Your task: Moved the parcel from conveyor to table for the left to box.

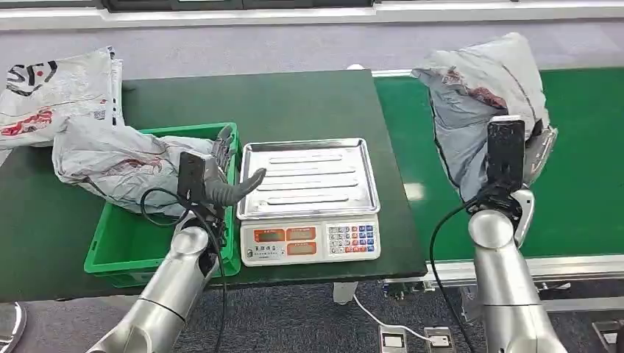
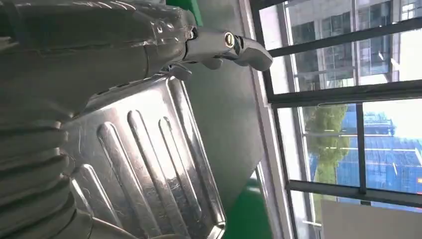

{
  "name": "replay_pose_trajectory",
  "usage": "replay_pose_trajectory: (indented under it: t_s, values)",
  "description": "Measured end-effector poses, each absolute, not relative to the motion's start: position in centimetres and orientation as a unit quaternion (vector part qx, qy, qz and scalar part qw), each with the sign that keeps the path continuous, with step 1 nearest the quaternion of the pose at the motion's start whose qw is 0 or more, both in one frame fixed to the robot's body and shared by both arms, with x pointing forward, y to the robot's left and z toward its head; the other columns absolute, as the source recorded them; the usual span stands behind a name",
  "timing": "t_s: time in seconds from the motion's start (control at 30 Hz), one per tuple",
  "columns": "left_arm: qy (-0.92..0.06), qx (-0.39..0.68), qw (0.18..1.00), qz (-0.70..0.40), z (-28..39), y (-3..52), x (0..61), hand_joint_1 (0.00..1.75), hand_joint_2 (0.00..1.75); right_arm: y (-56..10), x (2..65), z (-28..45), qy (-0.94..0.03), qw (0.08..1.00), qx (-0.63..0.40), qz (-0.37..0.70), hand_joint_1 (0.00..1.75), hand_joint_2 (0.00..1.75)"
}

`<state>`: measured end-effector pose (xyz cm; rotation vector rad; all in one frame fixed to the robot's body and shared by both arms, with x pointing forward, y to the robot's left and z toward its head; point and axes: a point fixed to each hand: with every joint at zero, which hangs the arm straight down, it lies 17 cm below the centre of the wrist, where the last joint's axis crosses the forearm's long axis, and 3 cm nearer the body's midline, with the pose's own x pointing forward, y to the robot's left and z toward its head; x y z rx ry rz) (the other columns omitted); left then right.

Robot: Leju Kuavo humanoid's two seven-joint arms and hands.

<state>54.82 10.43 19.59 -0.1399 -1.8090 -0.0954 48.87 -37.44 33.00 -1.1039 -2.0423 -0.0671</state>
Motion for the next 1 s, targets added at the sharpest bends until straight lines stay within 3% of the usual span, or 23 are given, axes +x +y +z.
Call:
replay_pose_trajectory:
  t_s: [0.17, 0.4, 0.63, 1.0]
  values:
    - [-0.789, -0.061, 0.61, -0.034, 20.0, 10.6, 54.8, 0.0, 1.75, -34.4, 50.4, 32.9, -0.816, 0.415, -0.402, 0.013, 1.75, 1.75]
    - [-0.796, -0.055, 0.602, -0.007, 21.5, 10.9, 55.5, 0.0, 1.75, -24.0, 55.3, 31.3, -0.819, 0.449, -0.341, 0.108, 1.75, 1.75]
    - [-0.803, -0.046, 0.594, 0.018, 22.9, 11.4, 56.2, 0.0, 1.75, -15.2, 57.7, 24.8, -0.777, 0.545, -0.252, 0.189, 1.75, 1.75]
    - [-0.805, -0.044, 0.591, 0.027, 24.0, 11.3, 56.7, 0.0, 1.75, -8.4, 57.1, 14.2, -0.653, 0.648, -0.193, 0.342, 1.75, 1.75]
